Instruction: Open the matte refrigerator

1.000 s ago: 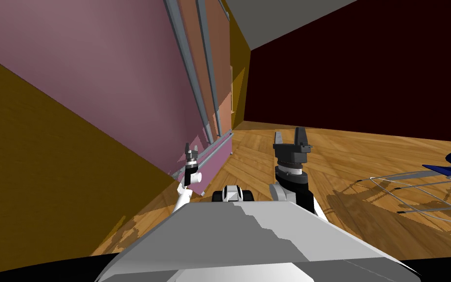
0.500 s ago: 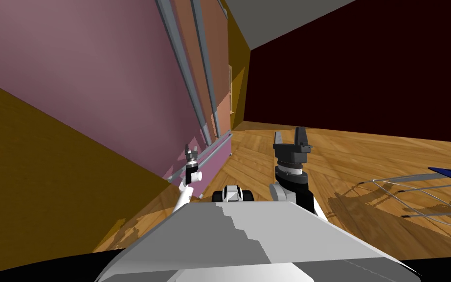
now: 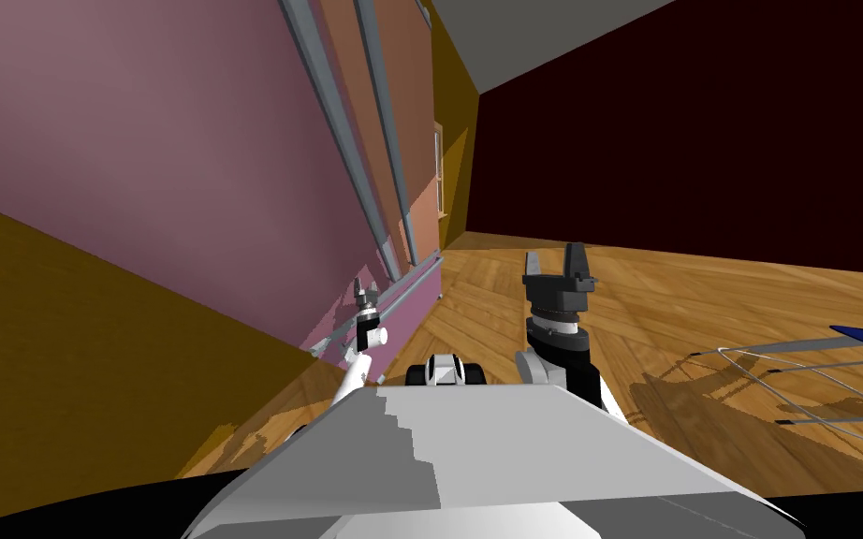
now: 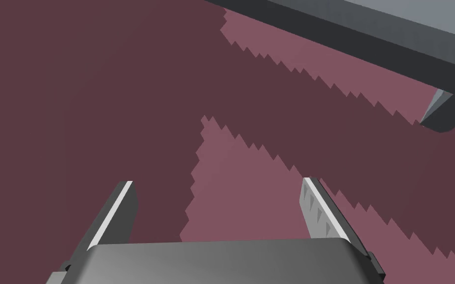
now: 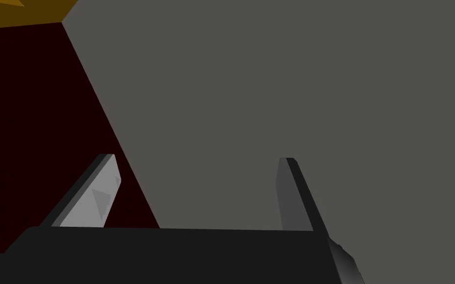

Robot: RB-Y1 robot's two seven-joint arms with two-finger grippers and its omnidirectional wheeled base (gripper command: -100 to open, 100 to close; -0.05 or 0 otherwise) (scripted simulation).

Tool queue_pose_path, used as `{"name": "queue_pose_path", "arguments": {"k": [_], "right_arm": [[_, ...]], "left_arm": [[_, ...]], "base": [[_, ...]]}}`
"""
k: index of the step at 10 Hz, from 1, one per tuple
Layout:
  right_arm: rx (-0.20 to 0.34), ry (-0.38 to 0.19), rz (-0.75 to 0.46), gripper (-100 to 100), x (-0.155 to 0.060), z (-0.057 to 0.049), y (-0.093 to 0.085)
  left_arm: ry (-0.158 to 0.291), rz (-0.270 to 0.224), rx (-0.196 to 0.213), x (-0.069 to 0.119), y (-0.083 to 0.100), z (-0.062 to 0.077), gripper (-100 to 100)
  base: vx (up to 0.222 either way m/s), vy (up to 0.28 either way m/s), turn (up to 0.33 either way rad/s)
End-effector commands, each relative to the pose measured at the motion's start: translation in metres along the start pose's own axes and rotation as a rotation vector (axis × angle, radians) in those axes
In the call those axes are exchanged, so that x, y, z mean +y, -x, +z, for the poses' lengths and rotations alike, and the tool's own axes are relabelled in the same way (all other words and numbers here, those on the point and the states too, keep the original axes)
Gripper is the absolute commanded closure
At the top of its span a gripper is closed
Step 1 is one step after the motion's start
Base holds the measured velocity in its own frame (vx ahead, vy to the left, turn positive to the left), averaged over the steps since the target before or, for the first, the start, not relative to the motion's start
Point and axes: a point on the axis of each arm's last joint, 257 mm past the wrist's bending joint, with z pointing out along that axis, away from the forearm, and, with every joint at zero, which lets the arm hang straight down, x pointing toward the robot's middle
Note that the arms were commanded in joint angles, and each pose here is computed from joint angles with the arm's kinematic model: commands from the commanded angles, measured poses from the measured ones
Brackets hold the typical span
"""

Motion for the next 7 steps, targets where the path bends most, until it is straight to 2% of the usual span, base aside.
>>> {"name": "queue_pose_path", "arguments": {"k": [1, 3, 4, 6, 7], "right_arm": [[0.0, 0.0, 0.0, 0, 0.0, 0.0, 0.0], [0.0, 0.0, 0.0, 0, 0.0, 0.0, 0.0], [0.0, 0.0, 0.0, 0, 0.0, 0.0, 0.0], [0.0, 0.0, 0.0, 0, 0.0, 0.0, 0.0], [0.0, 0.0, 0.0, 0, 0.0, 0.0, 0.0]], "left_arm": [[0.014, -0.018, -0.03, 0.012, 0.009, -0.004, -100], [0.012, -0.054, -0.073, 0.022, 0.02, -0.006, -100], [0.029, -0.05, -0.079, 0.028, 0.023, -0.01, -100], [0.028, -0.084, -0.121, 0.037, 0.033, -0.014, -100], [0.042, -0.081, -0.126, 0.042, 0.035, -0.018, -100]], "base": [[0.048, -0.054, 0.003], [0.071, -0.077, 0.011], [0.059, -0.065, 0.006], [0.059, -0.079, 0.01], [0.047, -0.088, 0.007]]}}
